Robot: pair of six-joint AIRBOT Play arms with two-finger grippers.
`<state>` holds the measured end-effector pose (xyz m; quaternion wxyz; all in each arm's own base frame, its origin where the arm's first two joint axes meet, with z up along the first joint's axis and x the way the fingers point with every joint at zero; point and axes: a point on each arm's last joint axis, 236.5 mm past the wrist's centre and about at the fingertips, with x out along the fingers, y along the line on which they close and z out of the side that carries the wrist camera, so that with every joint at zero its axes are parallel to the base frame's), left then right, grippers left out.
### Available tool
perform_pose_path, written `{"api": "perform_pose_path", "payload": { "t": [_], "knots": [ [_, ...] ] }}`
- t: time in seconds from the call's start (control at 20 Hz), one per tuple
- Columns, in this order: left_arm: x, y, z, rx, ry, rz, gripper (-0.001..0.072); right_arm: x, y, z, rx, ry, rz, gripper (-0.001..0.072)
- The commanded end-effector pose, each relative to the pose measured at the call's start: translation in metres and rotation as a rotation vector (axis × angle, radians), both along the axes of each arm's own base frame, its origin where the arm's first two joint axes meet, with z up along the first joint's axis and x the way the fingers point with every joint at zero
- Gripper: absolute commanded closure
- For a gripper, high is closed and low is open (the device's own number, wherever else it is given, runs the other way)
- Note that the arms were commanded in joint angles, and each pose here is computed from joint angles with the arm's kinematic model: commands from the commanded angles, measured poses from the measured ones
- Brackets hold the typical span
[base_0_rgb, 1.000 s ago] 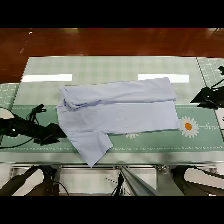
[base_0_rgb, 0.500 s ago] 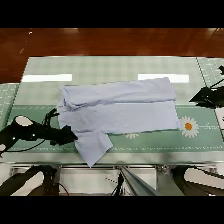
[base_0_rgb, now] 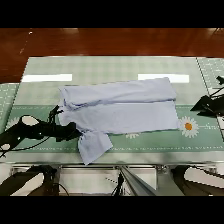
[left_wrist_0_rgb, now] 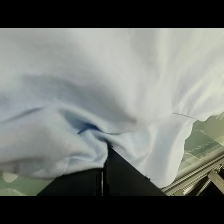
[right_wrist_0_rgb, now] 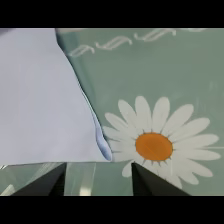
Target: Fold the shirts.
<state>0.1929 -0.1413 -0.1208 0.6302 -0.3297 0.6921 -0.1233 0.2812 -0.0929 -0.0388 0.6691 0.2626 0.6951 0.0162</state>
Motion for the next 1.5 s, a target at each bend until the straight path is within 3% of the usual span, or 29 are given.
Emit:
{"api": "perform_pose_path", "payload": {
  "t": [0.0, 0.35, 0.6, 0.65, 0.75, 0.95, 1.15, 1.3, 1.45],
  "knots": [
    [-0.003, 0.001, -0.001, 0.009, 0.002, -0.021, 0.0681, -0.032, 0.007, -0.023, 0.063, 0.081, -0.036, 0.0211],
    [-0.003, 0.001, -0.001, 0.008, 0.002, -0.020, 0.0681, -0.025, 0.034, -0.056, 0.038, 0.072, 0.010, 0.0211],
    [-0.001, 0.002, -0.002, 0.013, -0.005, -0.014, 0.0682, -0.013, 0.072, -0.073, 0.116, 0.104, 0.029, 0.0220],
    [0.000, 0.003, -0.003, 0.017, -0.010, -0.011, 0.0681, -0.009, 0.079, -0.074, 0.123, 0.093, 0.039, 0.0296],
    [0.008, 0.006, 0.000, 0.018, -0.044, -0.021, 0.0681, 0.000, 0.083, -0.070, 0.110, 0.068, 0.068, 0.0677],
    [0.057, 0.016, 0.052, -0.026, -0.191, -0.061, 0.0682, 0.043, 0.071, -0.019, 0.107, -0.052, 0.138, 0.0686],
    [0.140, 0.037, 0.140, 0.016, -0.472, -0.050, 0.0682, 0.134, 0.082, 0.054, 0.172, -0.380, 0.039, 0.0687],
    [0.190, 0.045, 0.177, 0.068, -0.624, -0.010, 0.0682, 0.176, 0.084, 0.068, 0.101, -0.519, -0.005, 0.0688],
    [0.208, 0.038, 0.158, 0.042, -0.573, -0.015, 0.0682, 0.204, 0.094, 0.058, 0.047, -0.589, -0.017, 0.0688]
  ]
}}
